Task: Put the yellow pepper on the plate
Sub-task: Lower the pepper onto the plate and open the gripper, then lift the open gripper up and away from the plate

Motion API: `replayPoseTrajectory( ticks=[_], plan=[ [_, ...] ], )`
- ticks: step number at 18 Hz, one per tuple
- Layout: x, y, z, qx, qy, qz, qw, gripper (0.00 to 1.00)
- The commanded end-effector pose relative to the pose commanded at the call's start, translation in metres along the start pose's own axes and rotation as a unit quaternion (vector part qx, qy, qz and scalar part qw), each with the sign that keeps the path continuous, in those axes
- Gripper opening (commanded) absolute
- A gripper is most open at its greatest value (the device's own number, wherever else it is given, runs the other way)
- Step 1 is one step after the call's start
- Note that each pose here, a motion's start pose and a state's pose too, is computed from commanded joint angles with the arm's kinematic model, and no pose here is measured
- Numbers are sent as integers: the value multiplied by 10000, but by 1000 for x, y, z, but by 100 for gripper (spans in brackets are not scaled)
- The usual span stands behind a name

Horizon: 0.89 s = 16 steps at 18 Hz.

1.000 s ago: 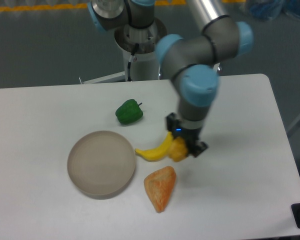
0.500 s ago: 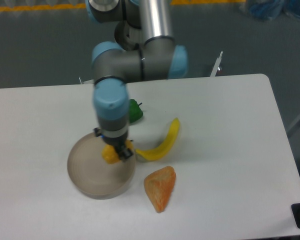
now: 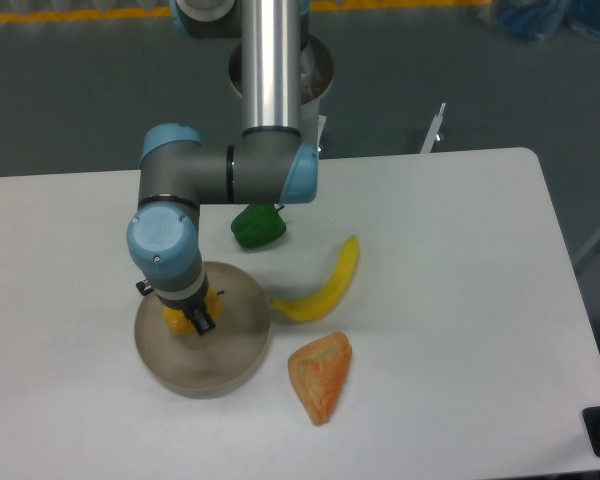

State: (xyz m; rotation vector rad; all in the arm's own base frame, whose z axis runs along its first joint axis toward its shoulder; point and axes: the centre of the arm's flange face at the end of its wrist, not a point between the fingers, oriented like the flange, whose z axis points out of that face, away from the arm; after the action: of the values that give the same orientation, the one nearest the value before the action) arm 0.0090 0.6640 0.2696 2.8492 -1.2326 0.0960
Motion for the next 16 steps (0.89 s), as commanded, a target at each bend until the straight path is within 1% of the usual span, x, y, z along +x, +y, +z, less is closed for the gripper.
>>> replayPoseTrajectory(
  ticks=[3,4,5,6,7,8,9,12,13,14,16],
  plan=[
    [-2,3,-30,120,-233,-8,9997,100],
    [-5,7,-42,163,-315,-44,9994,100],
    [-11,18,-58,234,-427,-147,9987,100],
    [-24,40,-79,326,-566,-332,9973,100],
    [-31,54,-91,357,-640,-439,9963,100],
    [-44,75,-101,386,-700,-613,9949,100],
    [-60,99,-104,395,-710,-810,9934,100],
    [-94,156,-116,380,-836,-1248,9879,100],
    [-104,175,-120,319,-888,-1285,9872,100],
    [-116,201,-122,194,-948,-1221,9878,100],
    [-128,235,-123,4,-1000,-1024,9897,100]
  ],
)
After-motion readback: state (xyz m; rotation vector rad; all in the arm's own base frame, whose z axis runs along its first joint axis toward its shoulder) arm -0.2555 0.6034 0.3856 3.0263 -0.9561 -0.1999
